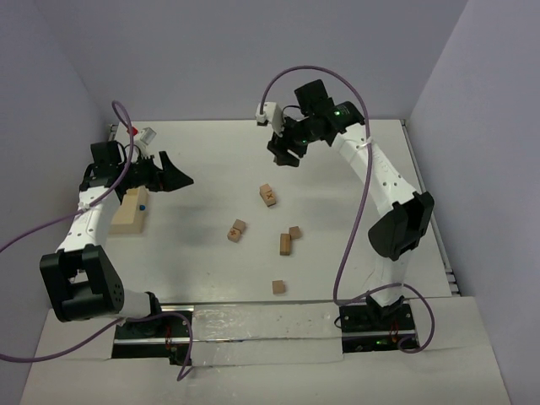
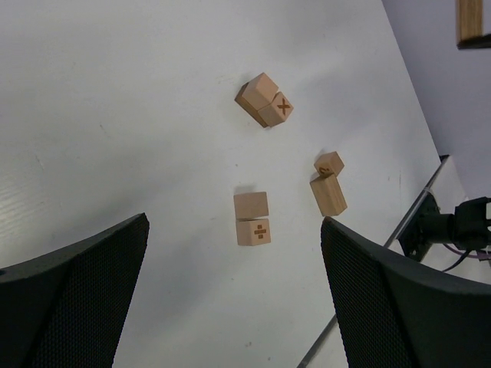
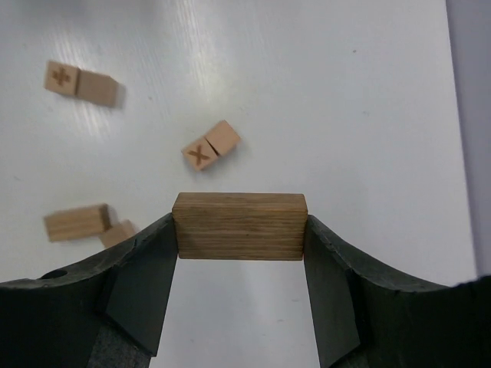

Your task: Build the wood block tower

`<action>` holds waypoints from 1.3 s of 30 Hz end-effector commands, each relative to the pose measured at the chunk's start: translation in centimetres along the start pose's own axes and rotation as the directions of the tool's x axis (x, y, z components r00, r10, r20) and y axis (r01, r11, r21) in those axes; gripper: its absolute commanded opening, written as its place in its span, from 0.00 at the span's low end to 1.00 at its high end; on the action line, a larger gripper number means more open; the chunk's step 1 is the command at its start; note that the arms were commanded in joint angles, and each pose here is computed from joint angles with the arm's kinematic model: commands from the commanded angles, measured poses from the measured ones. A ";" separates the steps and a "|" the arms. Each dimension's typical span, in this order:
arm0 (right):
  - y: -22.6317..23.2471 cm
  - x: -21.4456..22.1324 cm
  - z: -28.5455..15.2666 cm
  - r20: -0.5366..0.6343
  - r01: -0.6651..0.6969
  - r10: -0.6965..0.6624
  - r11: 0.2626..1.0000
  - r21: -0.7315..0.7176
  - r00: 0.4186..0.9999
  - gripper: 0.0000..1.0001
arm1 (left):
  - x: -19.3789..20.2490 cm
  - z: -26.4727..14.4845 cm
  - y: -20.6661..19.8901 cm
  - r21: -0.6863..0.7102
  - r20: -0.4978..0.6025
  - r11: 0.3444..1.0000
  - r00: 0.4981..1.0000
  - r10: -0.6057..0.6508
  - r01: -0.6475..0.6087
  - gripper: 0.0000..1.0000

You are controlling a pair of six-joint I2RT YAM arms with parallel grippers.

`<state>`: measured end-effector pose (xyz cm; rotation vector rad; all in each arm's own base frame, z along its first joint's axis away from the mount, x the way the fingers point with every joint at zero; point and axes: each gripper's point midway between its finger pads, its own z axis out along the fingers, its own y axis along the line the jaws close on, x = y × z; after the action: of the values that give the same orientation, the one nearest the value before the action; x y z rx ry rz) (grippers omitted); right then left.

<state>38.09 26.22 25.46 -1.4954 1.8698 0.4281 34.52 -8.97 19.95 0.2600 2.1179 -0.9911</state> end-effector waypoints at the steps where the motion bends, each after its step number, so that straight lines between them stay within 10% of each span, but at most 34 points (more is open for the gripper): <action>1: 0.8 3.8 2.0 -0.052 0.309 -0.324 0.932 -0.191 0.945 0.12 | -0.7 0.0 -1.1 0.091 0.027 0.994 0.998 0.060 -0.062 0.99; 16: 0.3 8.2 7.5 -0.035 0.591 -0.656 0.700 -0.401 0.754 0.13 | 1.3 0.0 -1.7 0.160 -0.009 0.983 0.996 0.087 -0.084 0.99; 39: 2.6 9.3 12.7 -0.079 0.475 -0.580 0.731 -0.489 0.811 0.24 | 1.9 0.1 -2.0 0.199 -0.026 0.977 0.996 0.088 -0.081 0.99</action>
<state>37.95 27.52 8.12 -2.4339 1.4549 0.4685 32.37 -10.50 19.15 0.4163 2.0649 -1.1311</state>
